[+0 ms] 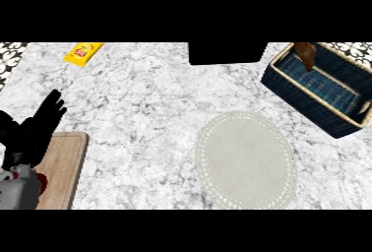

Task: Pick the croissant from the placemat and place it in the basket

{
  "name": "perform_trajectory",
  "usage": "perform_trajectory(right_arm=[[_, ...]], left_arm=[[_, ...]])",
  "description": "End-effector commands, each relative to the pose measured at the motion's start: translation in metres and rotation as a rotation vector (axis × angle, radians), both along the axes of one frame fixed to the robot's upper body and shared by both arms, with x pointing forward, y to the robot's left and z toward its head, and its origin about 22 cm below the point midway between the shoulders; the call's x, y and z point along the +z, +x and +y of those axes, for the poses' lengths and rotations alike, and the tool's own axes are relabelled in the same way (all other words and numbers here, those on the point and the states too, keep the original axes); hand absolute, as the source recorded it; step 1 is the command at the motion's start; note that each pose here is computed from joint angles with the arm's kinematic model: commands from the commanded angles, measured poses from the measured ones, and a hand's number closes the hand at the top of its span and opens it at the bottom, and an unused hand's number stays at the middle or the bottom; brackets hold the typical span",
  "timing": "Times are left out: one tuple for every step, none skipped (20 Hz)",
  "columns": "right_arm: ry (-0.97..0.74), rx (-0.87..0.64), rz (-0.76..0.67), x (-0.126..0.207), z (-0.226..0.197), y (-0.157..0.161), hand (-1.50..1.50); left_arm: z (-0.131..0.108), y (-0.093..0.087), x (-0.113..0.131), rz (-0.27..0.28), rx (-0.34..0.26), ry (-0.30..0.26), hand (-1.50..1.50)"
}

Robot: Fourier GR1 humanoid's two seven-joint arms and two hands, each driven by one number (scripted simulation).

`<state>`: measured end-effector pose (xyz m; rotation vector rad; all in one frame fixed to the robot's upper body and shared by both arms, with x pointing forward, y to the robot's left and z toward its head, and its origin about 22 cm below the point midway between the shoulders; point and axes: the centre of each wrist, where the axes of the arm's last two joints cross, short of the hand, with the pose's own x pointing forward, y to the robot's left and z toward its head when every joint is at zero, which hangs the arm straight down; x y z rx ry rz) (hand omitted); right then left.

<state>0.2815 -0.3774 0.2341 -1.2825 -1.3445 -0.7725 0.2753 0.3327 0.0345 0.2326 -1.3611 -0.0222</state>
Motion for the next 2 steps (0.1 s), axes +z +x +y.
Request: perform_trajectory(right_arm=[[-0.018,0.086,0.048,-0.003,-0.009,-0.063,-1.5],[-0.017,0.084,0.053,-0.007,-0.004,-0.079,-1.5]], left_arm=[[-0.004,0.001,-0.007,0.007,0.023,0.01,0.0],[0.004,-0.004,-0.006,0.008,0.001,-0.001,0.0]])
